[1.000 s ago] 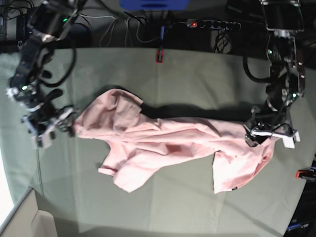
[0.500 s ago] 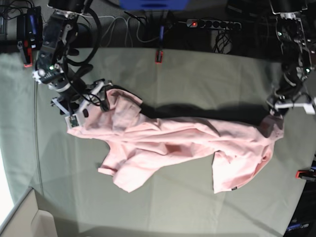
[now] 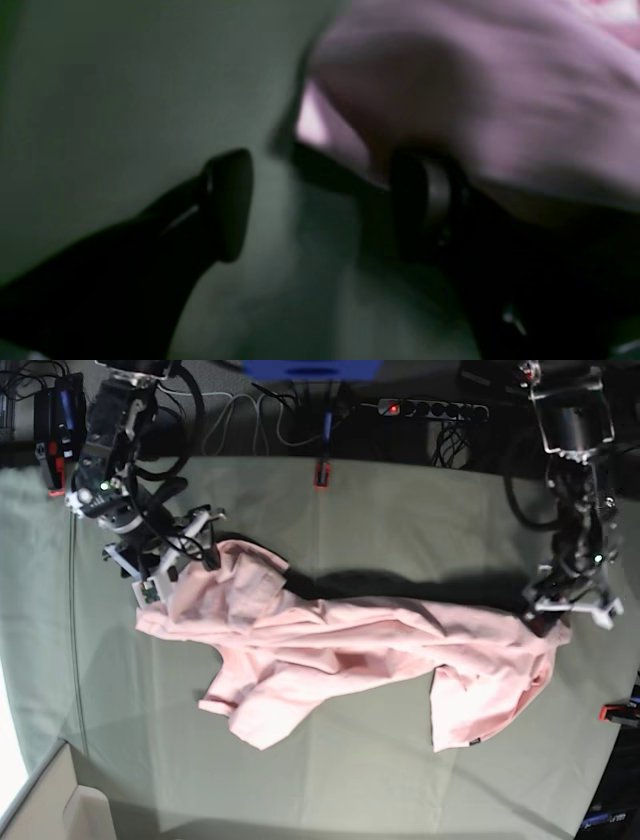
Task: Layout the t-shirt on the table in an organized manner, then fold the t-shirt properly
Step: 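Regrasp the t-shirt edges with both grippers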
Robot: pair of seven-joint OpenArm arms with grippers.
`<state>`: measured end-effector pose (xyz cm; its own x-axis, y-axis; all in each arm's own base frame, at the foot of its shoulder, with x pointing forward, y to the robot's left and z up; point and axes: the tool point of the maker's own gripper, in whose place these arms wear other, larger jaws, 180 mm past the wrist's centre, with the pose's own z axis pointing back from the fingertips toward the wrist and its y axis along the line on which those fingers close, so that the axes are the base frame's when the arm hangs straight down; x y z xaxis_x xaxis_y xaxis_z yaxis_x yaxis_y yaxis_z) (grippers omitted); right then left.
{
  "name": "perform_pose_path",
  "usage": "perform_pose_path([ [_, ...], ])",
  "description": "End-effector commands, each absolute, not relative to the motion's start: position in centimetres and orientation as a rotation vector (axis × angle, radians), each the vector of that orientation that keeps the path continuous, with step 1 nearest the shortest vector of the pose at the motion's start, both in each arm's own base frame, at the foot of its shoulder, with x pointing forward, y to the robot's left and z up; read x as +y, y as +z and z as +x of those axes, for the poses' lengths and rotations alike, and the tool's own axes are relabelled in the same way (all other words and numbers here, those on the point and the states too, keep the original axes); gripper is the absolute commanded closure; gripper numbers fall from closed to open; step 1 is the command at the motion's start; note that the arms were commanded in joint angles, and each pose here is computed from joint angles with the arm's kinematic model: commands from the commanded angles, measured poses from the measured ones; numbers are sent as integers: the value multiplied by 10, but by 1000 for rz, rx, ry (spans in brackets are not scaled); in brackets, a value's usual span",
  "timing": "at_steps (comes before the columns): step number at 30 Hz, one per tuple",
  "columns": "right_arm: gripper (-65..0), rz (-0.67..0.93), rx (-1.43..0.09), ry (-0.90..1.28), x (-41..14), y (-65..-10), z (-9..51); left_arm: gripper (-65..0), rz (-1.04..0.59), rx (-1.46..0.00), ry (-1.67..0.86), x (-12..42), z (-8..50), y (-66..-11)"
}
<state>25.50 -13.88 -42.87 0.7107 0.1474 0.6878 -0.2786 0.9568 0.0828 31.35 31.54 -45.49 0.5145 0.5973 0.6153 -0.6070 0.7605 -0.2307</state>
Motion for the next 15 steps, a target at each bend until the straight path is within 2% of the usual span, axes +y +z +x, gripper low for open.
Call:
perform_pose_path([
  [1,-419,195,-800,236,-138,-417,264,-420,35,-772,696,322,323,-443],
  [8,-419,195,-793,237,-138,-418,262,-419,63,-770,587,305,343,-442],
  [13,-419,194,-799,236,-139,-417,264,-415,107,-824,544,306,355,-440],
  [15,-419,193,-803,235,-139,-416,266,-369,115,-851,524,305,359,-436],
])
